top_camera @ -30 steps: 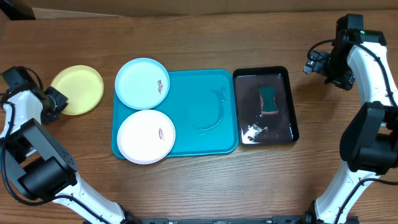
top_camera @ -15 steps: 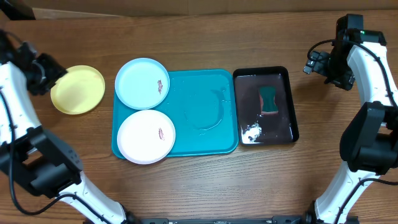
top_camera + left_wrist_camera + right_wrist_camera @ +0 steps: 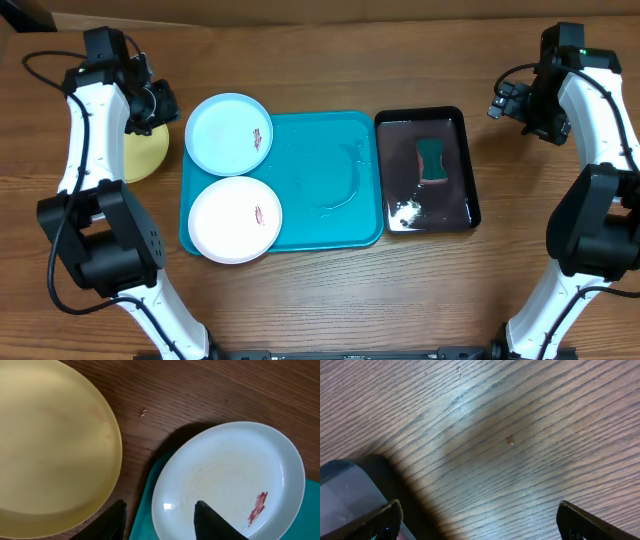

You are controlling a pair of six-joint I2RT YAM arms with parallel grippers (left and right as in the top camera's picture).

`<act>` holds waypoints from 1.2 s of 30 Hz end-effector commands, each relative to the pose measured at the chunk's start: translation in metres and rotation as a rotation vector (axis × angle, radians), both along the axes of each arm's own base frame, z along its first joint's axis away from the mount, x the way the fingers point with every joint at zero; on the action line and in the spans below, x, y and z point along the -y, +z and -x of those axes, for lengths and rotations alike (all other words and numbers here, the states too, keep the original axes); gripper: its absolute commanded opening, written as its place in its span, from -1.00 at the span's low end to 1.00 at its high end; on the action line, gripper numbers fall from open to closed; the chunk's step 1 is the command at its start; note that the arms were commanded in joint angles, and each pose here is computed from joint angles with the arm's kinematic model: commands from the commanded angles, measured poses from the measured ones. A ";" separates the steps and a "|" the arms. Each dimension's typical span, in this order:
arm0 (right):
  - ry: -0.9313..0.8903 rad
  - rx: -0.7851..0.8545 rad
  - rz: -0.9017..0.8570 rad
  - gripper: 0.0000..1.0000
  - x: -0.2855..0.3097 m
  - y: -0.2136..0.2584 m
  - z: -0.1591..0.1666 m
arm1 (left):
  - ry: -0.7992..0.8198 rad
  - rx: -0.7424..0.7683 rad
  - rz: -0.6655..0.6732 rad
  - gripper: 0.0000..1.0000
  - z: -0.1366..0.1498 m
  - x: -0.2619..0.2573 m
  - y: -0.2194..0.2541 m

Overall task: Clean dirty plates on tray and stack at the side
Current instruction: 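Reach the left gripper to the light-blue plate rim and grip it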

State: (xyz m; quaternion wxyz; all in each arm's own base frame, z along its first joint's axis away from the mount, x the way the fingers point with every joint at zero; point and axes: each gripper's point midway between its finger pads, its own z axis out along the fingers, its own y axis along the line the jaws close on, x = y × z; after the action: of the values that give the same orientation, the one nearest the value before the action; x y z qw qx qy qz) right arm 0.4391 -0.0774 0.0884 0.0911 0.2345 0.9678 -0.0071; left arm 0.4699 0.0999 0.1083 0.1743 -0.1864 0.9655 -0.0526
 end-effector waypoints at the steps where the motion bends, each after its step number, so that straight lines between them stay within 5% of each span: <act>1: -0.008 0.037 -0.003 1.00 0.001 0.013 -0.003 | -0.023 -0.055 -0.009 -0.10 0.002 0.005 -0.023; 18: -0.008 0.037 -0.003 1.00 0.001 0.013 -0.003 | -0.061 -0.164 0.141 -0.34 0.011 0.031 -0.070; 36: -0.008 0.037 -0.003 1.00 0.001 0.013 -0.003 | -0.092 -0.208 0.082 -0.42 0.018 0.035 -0.074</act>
State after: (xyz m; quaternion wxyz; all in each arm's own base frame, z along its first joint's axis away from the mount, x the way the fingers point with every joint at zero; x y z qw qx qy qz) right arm 0.4391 -0.0774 0.0884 0.0911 0.2346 0.9678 -0.0071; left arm 0.4513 0.0695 0.0362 0.0637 -0.1753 0.9786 -0.0870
